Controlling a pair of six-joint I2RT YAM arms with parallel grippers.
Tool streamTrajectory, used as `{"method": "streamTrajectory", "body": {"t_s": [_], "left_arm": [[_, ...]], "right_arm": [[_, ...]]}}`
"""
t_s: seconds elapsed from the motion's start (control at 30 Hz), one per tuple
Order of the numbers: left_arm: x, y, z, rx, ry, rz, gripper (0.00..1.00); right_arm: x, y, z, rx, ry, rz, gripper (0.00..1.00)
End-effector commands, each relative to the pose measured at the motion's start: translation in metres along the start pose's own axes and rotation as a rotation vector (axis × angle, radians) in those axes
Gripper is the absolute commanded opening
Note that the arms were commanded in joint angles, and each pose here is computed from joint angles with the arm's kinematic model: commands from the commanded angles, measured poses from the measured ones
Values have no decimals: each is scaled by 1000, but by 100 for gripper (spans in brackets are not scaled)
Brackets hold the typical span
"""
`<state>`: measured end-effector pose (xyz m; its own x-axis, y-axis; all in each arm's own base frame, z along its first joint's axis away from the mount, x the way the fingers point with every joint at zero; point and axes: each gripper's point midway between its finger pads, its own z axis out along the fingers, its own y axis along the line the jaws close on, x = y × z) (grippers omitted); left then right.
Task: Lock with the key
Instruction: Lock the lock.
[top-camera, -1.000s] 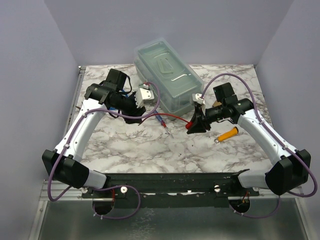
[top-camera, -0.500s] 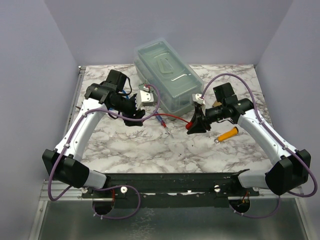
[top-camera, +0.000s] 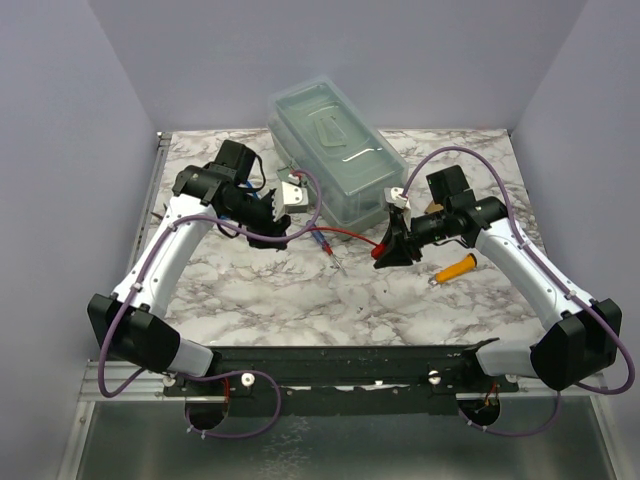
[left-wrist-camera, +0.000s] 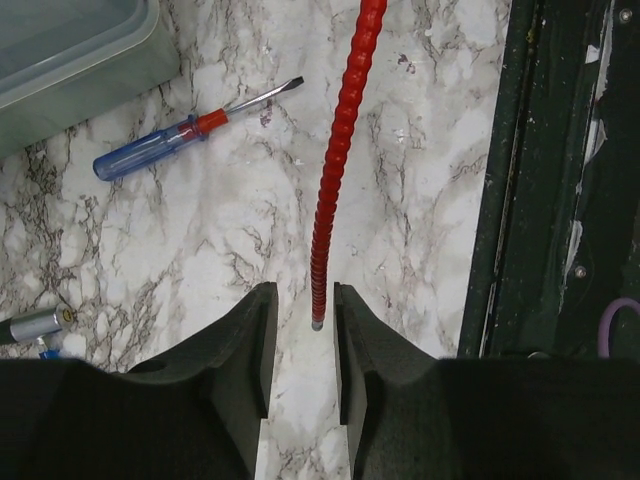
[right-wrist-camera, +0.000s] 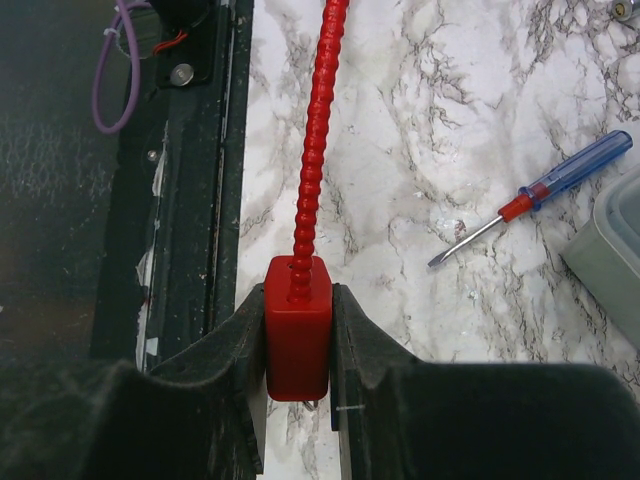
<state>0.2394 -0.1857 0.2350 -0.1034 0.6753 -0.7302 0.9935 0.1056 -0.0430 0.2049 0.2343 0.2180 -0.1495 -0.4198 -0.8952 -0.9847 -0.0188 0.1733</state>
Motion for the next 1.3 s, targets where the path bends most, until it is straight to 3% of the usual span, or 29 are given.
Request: {"method": "streamTrajectory", "body": {"t_s": [0.0,0.2,0.43,0.6,0.9,1.1,1.27], "left_arm": [[-8,-5,2,38,-31,15,31],[-8,-6,4,50,-33,-1,24],[-16,-9,2,58,-61,-4,0],[-48,-9,-4,51,-177,-67,0],[-139,3,-36,-7,-496,-158,0],[-189,-8,-55,-7,-693,-150,0],[-212,-16,-61,-25,-800,-155,0]], "right_arm": [[-17,3,-1,-21,-33,-39,0],[-19,3,-1,-22,-37,-43,0],[-18,3,-1,-17,-37,-45,0],[-28,-4,-1,22,-79,-69,0],[-88,-24,-11,173,-317,-259,0],[-120,-21,-23,225,-448,-357,0],[-135,-23,-28,237,-510,-344,0]]}}
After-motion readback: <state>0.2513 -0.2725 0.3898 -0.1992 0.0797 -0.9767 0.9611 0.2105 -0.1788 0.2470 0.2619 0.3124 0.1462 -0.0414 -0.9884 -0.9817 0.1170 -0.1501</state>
